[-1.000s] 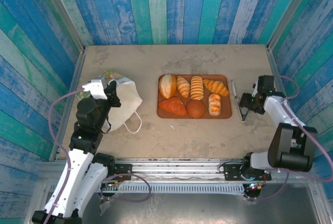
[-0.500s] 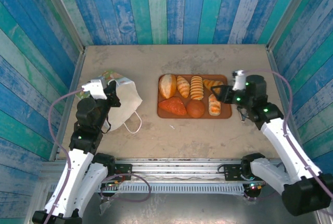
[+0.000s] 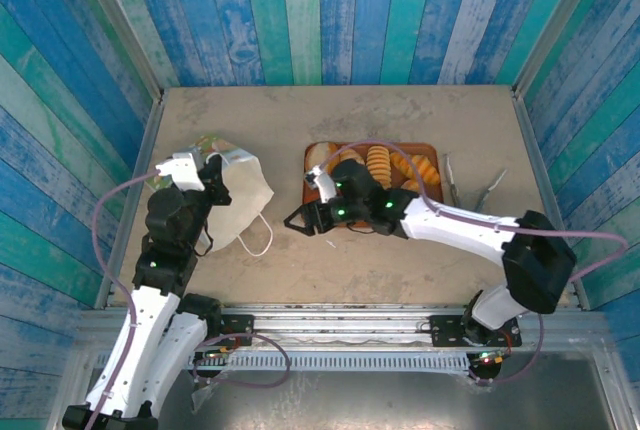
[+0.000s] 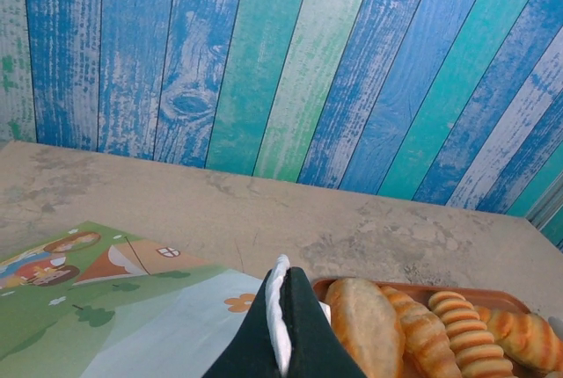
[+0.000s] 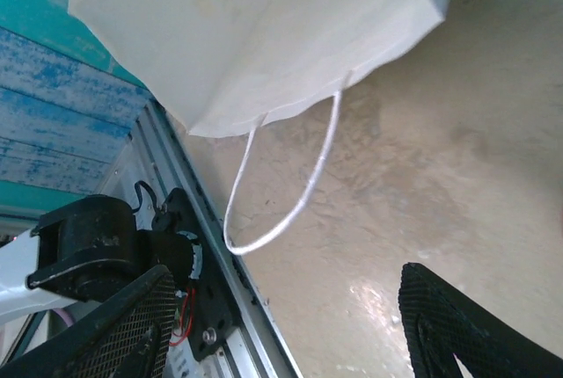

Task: Take the fake bread out of the paper bag

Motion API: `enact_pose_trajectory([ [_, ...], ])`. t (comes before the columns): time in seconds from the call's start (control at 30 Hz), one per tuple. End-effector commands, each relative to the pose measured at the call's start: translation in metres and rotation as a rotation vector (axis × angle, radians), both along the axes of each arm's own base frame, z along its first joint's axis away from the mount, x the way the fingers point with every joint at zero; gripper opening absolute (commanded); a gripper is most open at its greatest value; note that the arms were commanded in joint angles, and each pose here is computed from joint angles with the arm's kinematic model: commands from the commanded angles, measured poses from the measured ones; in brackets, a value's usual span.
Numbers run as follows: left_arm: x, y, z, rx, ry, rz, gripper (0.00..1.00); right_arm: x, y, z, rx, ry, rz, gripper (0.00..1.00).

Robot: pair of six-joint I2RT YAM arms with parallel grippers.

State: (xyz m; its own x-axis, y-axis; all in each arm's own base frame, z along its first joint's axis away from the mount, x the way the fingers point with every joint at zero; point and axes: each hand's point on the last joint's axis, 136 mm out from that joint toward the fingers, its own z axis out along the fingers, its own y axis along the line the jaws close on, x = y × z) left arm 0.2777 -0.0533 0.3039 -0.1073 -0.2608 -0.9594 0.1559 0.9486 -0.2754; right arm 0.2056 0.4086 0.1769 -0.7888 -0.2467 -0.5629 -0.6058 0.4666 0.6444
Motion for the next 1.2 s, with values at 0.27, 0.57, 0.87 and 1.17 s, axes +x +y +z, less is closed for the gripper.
enact_pose_trajectory([
  [0.27,0.000,0.005,-0.001,0.013,-0.008,0.021,0.00,-0.015,0.045,-0.007,0.048,0.032,0.023,0.70],
  [0.57,0.000,0.005,-0.003,0.006,-0.001,0.019,0.00,-0.032,0.065,-0.016,0.103,0.077,0.012,0.70],
  [0.87,0.002,0.004,-0.005,0.002,0.007,0.018,0.00,-0.040,0.071,-0.035,0.092,0.130,-0.005,0.63],
  [1.17,0.003,0.005,-0.006,-0.002,0.012,0.021,0.00,-0.046,0.078,-0.037,0.096,0.135,0.017,0.38],
])
